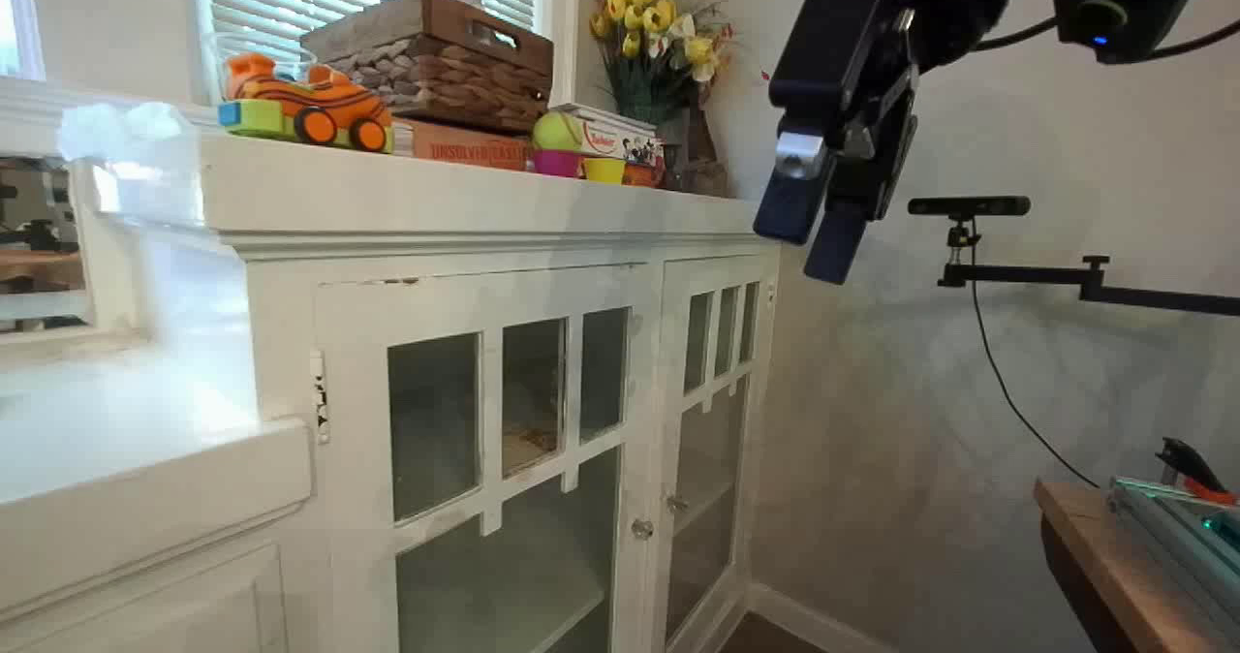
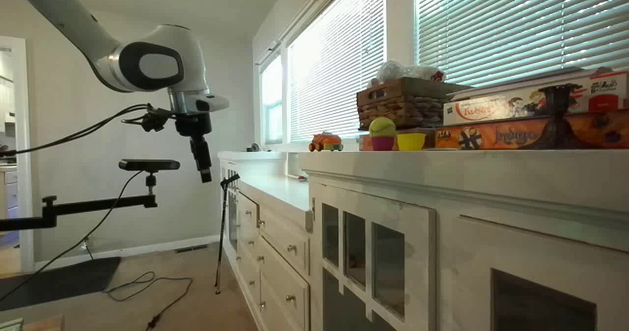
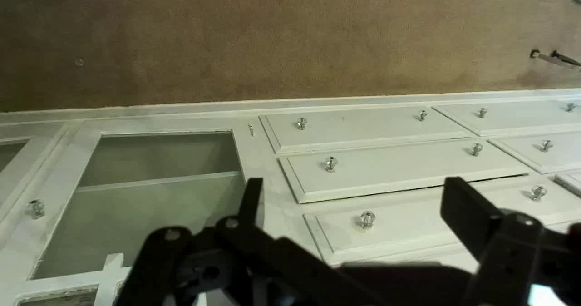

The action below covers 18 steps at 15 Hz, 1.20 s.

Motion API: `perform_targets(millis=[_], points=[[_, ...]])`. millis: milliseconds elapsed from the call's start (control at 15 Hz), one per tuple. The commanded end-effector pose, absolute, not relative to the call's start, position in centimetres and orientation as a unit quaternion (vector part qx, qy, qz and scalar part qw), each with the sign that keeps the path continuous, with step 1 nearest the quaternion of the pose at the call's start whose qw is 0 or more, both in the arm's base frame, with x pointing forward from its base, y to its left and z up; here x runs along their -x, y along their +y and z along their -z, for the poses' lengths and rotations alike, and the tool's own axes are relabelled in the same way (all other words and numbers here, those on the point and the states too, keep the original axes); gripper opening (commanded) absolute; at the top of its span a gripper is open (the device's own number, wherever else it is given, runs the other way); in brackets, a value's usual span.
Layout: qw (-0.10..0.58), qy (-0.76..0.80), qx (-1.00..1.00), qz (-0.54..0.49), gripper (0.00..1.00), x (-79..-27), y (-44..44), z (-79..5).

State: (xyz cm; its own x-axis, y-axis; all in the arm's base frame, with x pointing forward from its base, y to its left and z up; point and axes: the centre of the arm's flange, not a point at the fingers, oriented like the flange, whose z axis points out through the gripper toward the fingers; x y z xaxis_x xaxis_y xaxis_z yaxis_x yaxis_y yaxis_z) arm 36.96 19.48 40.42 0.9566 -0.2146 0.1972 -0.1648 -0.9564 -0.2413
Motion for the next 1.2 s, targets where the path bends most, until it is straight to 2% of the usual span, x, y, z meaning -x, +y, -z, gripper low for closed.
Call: perform_targets(millis=[0, 467, 800, 1133], points=[[0.112, 0.096, 0.983, 0.111, 1.00, -37.0, 19.5, -40.4], [0.112, 0.096, 0.983, 0.111, 1.00, -37.0, 19.5, -40.4], [0.024, 0.168, 0.974, 0.150, 1.00, -39.1, 14.2, -38.0], [-0.011, 0.287, 0.948, 0.137, 1.00, -40.0, 7.2, -34.3]])
